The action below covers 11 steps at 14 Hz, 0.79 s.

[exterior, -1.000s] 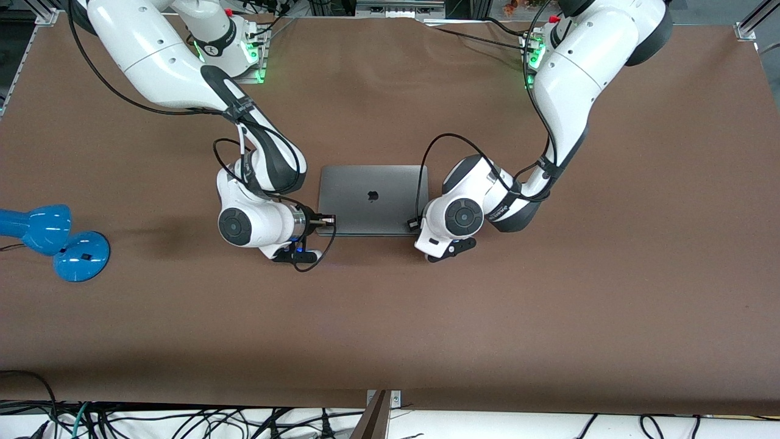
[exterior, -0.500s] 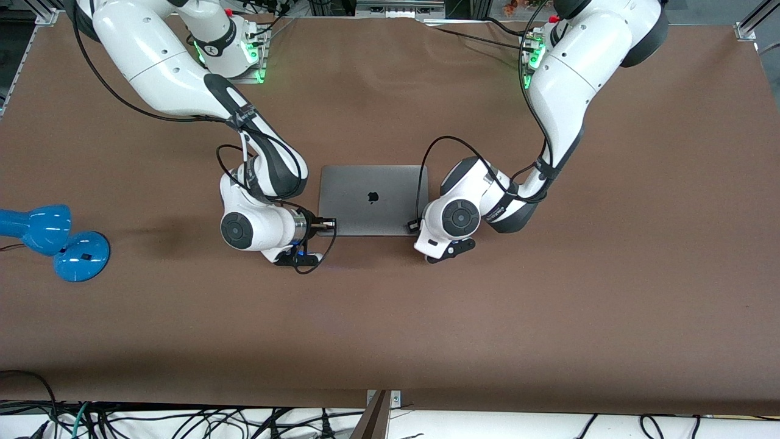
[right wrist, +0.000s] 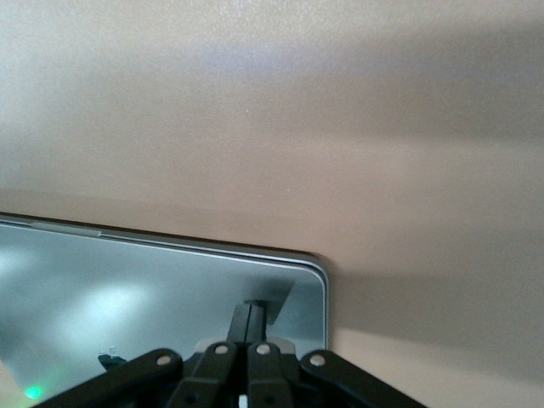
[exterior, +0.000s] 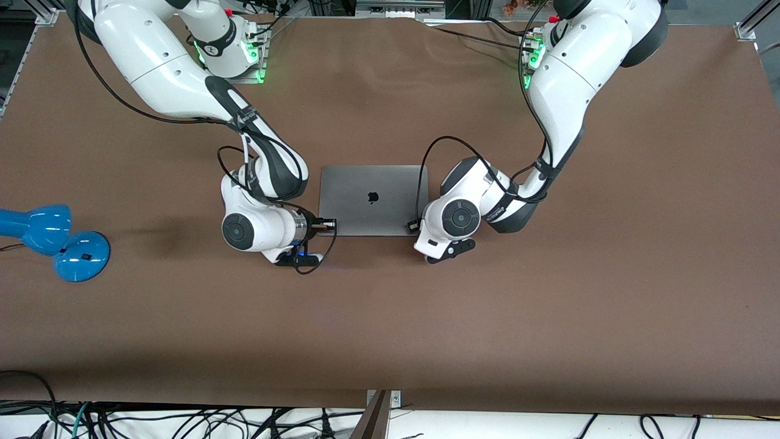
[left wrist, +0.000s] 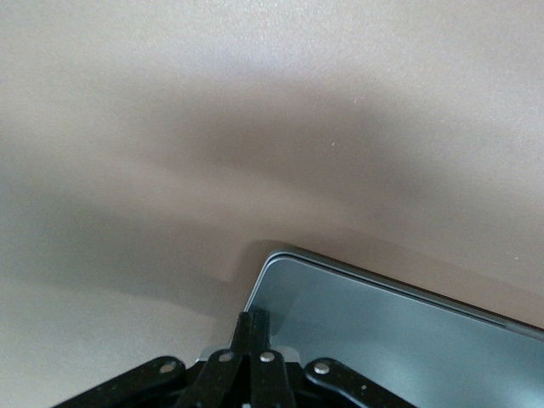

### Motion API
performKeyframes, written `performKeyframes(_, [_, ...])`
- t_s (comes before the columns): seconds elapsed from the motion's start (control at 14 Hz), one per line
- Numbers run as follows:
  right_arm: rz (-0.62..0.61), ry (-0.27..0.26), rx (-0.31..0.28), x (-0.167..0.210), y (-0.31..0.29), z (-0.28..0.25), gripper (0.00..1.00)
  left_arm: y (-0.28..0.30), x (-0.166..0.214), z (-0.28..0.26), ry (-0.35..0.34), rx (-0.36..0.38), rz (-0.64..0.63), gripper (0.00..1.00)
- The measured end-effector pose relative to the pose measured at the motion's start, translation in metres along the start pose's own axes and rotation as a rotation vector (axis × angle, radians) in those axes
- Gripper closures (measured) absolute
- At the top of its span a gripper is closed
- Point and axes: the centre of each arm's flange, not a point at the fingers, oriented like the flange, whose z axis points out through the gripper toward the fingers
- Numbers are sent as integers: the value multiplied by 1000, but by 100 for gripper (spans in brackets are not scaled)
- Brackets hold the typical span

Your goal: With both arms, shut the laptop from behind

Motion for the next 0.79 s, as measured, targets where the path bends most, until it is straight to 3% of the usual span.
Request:
performKeyframes(0.29, [-1, 1, 0, 0, 0, 0, 96, 0, 2, -3, 6, -5, -3, 95])
performKeyframes(0.36, [-1, 2, 1, 1, 0, -1, 96, 0, 3, -5, 9, -8, -4, 89])
performKeyframes(0.57, [-4, 21, -6, 6, 5, -9, 69, 1, 7, -13, 31, -13, 2, 59])
performKeyframes(0.79, [-88, 85, -71, 12, 5, -33, 37, 2, 10, -25, 45, -27, 4, 29])
